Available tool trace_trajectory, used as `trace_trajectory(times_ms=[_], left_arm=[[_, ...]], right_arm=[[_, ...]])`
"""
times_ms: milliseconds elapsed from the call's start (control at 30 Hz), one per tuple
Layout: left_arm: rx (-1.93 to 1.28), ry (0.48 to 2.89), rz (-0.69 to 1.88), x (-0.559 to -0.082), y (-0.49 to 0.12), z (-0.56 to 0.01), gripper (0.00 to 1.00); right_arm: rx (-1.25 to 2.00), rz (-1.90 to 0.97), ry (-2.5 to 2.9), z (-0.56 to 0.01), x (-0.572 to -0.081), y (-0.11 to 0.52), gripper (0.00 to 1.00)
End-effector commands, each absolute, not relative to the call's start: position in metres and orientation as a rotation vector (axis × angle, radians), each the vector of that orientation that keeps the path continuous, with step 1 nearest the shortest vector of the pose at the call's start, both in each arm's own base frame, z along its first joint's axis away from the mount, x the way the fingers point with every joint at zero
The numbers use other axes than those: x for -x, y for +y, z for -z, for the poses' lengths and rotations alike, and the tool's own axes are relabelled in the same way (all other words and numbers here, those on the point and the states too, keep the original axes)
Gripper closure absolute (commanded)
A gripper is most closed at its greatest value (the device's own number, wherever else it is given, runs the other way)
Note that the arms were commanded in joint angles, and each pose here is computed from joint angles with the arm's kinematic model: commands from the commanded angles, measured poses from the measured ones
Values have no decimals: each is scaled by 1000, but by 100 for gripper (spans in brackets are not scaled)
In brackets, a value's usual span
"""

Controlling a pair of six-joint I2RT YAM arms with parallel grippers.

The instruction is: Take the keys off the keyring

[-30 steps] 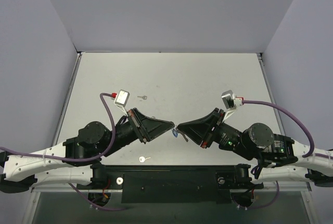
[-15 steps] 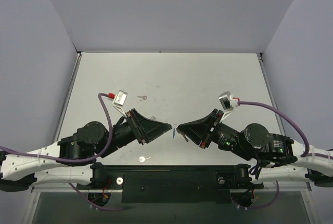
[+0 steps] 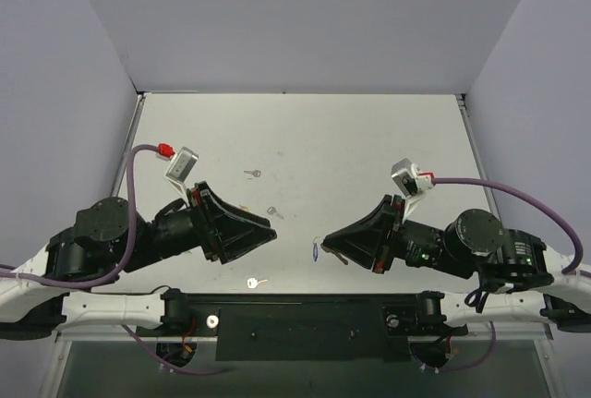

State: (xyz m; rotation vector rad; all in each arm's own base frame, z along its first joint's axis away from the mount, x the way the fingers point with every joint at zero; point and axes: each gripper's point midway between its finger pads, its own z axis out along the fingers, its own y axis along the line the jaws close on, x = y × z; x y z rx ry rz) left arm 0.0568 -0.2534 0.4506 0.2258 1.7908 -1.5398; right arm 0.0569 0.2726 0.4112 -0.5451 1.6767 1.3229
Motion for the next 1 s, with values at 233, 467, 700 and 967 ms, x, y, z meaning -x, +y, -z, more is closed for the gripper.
trace_trajectory(times_ms=[233,467,700,967], left_arm=[[-830,1764,1490,-9,-271,-454,40],[-961,1774,1545,3,-292,-445,44],[-970,1791,1580,-6,-294,-432,48],[-999,1794,1662,-5,-296,-421,49]], right_arm=[[1036,-1499,1662,-421,7,274,100],[1063,-1535,1687,-420,7,279,100],[1069,-1526,1677,-423,3,283,100],[1072,-1541,1661,-426,3,288,100]])
